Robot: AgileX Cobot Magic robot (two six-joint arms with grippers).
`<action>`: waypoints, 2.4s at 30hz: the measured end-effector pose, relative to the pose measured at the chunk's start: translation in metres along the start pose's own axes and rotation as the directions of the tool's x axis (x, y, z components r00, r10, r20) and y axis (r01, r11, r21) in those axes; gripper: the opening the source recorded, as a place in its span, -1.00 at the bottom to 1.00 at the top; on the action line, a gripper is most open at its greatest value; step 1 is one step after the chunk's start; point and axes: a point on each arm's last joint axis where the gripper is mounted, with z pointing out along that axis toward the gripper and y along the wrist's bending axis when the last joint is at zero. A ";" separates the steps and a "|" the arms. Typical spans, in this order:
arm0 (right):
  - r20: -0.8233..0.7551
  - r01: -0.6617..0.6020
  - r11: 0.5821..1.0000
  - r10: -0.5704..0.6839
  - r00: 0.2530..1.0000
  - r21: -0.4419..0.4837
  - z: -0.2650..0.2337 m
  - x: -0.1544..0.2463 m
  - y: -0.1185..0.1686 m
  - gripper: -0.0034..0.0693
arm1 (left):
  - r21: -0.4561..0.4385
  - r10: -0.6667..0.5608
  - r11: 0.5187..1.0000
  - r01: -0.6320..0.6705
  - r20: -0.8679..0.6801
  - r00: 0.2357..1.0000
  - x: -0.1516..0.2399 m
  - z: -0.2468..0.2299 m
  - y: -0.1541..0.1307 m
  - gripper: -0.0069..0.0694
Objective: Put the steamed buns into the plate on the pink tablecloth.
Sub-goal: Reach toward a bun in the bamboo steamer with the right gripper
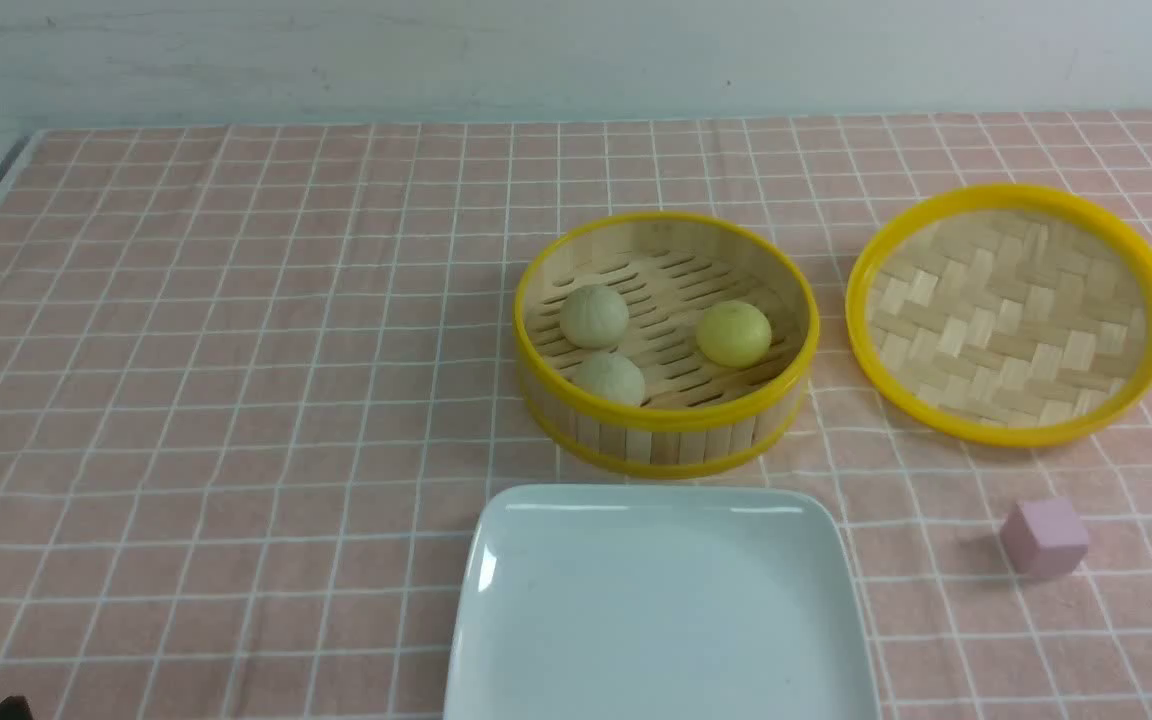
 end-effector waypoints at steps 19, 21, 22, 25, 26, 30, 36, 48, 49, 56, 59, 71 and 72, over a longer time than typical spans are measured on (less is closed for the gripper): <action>0.000 0.000 1.000 0.000 1.000 0.000 0.000 0.000 0.000 -0.25 | 0.000 0.001 1.000 -0.001 0.000 1.000 0.000 0.000 0.000 -0.19; 0.000 0.000 1.000 0.000 1.000 0.000 0.000 0.000 0.000 -0.25 | 0.000 0.001 1.000 -0.001 0.000 1.000 0.000 0.000 0.000 -0.19; 0.000 0.000 1.000 0.000 1.000 0.000 0.000 0.000 0.000 -0.25 | 0.000 0.001 1.000 -0.001 0.000 1.000 0.000 0.000 0.000 -0.19; 0.000 0.000 1.000 0.000 1.000 0.000 0.000 0.000 0.000 -0.25 | 0.000 0.001 1.000 -0.001 0.000 1.000 0.000 0.000 0.000 -0.19; 0.000 0.000 1.000 0.000 1.000 0.000 0.000 0.000 0.000 -0.25 | 0.000 0.001 1.000 -0.001 0.000 1.000 0.000 0.000 0.000 -0.19; 0.000 0.000 1.000 0.000 1.000 0.000 0.000 0.000 0.000 -0.25 | 0.000 0.001 1.000 -0.001 0.000 1.000 0.000 0.000 0.000 -0.19; 0.000 0.000 1.000 0.000 1.000 0.000 0.000 0.000 0.000 -0.25 | 0.000 0.001 1.000 -0.001 0.000 1.000 0.000 0.000 0.000 -0.19; 0.002 -0.092 0.996 0.092 0.996 -0.022 0.000 0.000 0.002 -0.25 | 0.000 0.001 1.000 -0.001 0.000 1.000 0.000 0.000 0.000 -0.19; -0.005 -0.204 0.978 0.204 0.979 -0.049 0.000 0.000 0.004 -0.25 | 0.004 -0.023 1.000 0.023 0.001 1.000 0.000 0.000 0.000 -0.19; -0.198 -0.873 0.458 0.852 0.485 -0.168 -0.002 -0.003 0.023 -0.25 | 0.162 -0.728 0.671 0.723 -0.037 0.684 -0.008 -0.001 -0.013 -0.19; -0.246 -0.934 0.314 0.904 0.349 -0.171 -0.003 -0.004 0.026 -0.25 | 0.191 -0.910 0.376 0.907 -0.110 0.400 -0.011 -0.002 -0.016 -0.19; -0.081 -0.795 0.493 0.831 0.551 -0.354 -0.022 -0.052 0.023 -0.61 | 0.279 -0.903 0.384 0.880 -0.086 0.421 -0.039 -0.014 -0.018 -0.23; -0.031 -0.726 0.574 0.776 0.630 -0.378 -0.029 -0.071 0.023 -0.77 | 0.300 -0.867 0.451 0.841 -0.075 0.492 -0.051 -0.022 -0.019 -0.29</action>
